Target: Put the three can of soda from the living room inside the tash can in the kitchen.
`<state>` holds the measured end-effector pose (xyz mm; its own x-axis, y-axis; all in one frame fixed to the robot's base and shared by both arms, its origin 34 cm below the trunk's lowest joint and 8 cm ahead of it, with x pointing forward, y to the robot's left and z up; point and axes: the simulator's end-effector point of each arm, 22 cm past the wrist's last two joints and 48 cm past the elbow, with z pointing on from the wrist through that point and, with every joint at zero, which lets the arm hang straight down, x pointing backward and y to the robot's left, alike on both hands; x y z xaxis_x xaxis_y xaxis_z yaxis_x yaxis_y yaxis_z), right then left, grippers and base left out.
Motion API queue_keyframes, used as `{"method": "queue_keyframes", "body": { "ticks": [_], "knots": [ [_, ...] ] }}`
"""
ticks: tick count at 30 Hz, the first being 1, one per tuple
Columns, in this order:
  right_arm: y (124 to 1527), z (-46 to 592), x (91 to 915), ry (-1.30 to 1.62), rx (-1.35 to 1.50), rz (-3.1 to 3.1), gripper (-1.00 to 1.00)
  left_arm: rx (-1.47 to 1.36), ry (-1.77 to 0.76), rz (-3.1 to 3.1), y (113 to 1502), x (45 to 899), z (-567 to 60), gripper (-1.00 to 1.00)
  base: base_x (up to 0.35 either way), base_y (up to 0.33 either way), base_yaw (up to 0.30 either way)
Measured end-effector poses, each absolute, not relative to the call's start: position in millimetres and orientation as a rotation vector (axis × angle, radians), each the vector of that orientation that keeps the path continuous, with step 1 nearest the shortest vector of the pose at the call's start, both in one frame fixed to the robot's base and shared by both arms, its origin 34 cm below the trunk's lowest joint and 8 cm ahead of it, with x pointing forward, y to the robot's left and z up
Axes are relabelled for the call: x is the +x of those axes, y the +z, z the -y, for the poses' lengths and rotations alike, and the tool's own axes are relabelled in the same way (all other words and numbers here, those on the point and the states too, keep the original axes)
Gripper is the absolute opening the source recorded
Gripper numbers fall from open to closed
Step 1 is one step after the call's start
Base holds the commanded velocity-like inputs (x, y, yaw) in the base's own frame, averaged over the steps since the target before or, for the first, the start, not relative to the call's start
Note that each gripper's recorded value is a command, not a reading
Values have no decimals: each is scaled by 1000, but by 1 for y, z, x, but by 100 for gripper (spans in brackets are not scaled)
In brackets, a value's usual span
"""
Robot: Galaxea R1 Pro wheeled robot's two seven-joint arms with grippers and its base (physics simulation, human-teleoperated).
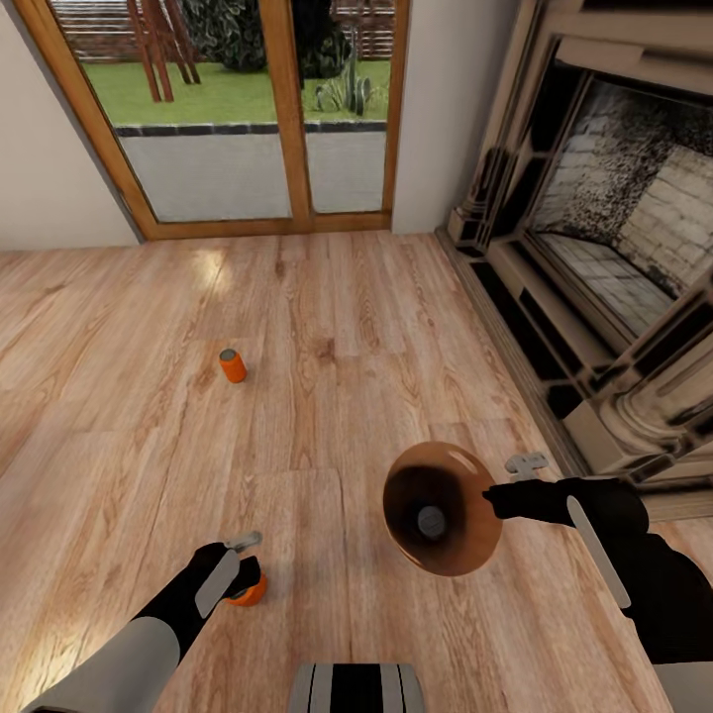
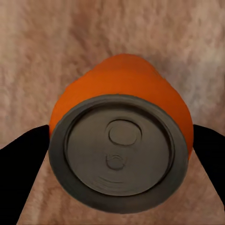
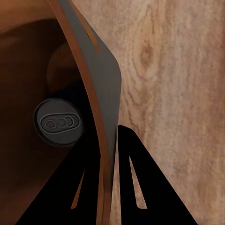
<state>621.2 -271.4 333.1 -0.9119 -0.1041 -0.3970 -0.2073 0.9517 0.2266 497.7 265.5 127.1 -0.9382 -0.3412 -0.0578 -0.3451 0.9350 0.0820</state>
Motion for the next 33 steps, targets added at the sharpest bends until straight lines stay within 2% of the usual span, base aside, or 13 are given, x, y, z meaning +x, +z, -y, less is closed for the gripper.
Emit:
{"method": "queue_keyframes", "body": {
  "ticks": [16,19,25,30,33],
  "knots": [
    [353,272,626,366,-222,-2688,-100,-540,109,-2988,149,516,-261,-100,0,0,0],
    [338,274,615,395,-179,-2741,-100,-512,43,-2885,177,544,-253,-100,0,0,0],
    [314,292,603,363,-120,-2833,-100,-379,-183,-2621,313,610,-200,-100,0,0,0],
    [307,299,605,365,-72,-2873,-100,-359,-261,-2493,387,638,-171,-100,0,0,0],
    [306,302,606,363,-50,-2890,-100,-325,-406,-2453,423,646,-130,-100,0,0,0]
  ]
}}
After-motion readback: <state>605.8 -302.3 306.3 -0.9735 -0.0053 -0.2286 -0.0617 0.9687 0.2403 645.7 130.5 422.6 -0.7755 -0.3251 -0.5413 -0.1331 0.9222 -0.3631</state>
